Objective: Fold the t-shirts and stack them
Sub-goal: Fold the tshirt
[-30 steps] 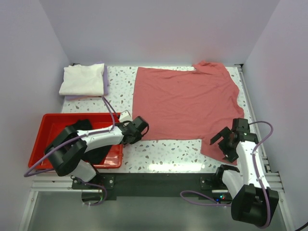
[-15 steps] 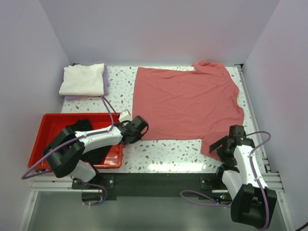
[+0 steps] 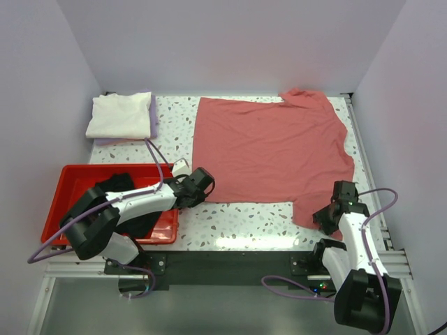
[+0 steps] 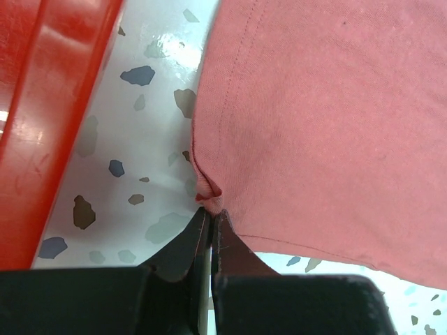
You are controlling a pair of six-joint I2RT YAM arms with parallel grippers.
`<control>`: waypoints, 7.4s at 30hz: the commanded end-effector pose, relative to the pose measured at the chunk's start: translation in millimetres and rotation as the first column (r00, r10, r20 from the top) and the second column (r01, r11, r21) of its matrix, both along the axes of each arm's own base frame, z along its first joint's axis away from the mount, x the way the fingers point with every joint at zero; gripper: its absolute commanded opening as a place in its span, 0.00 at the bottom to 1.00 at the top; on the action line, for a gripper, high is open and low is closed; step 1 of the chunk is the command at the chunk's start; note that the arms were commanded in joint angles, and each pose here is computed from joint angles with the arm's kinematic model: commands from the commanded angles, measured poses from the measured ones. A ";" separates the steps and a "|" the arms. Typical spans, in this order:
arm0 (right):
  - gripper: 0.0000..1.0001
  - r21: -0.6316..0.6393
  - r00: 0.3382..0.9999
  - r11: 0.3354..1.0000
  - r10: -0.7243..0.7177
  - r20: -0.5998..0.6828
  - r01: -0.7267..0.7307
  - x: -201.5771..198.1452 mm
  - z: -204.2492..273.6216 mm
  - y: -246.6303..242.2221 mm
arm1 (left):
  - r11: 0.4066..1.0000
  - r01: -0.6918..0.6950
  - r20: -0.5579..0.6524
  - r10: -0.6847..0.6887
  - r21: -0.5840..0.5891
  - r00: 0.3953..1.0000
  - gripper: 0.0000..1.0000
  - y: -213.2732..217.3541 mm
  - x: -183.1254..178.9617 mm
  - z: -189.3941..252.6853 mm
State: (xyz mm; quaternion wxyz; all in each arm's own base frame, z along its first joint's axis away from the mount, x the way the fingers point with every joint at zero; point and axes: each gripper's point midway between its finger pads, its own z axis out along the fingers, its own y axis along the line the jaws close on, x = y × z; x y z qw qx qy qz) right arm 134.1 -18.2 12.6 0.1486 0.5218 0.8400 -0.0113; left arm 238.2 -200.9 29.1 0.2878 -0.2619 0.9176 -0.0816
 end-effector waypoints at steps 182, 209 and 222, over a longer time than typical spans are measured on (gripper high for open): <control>0.99 -0.249 0.837 0.868 0.486 0.253 -0.429 112.6 95.5 -7.5 | 0.945 0.323 -0.053 -0.320 0.054 0.946 1.00 -27.2 -33.3 16.6; 0.99 -0.036 0.880 0.897 0.440 0.178 -0.441 165.1 -8.4 -0.1 | 0.977 0.194 0.163 -0.207 0.093 0.965 1.00 -21.7 92.1 98.9; 0.99 -0.044 0.937 0.945 0.327 0.123 -0.324 117.5 -6.0 -12.6 | 0.983 0.084 0.148 -0.109 0.163 0.983 1.00 3.9 153.0 96.0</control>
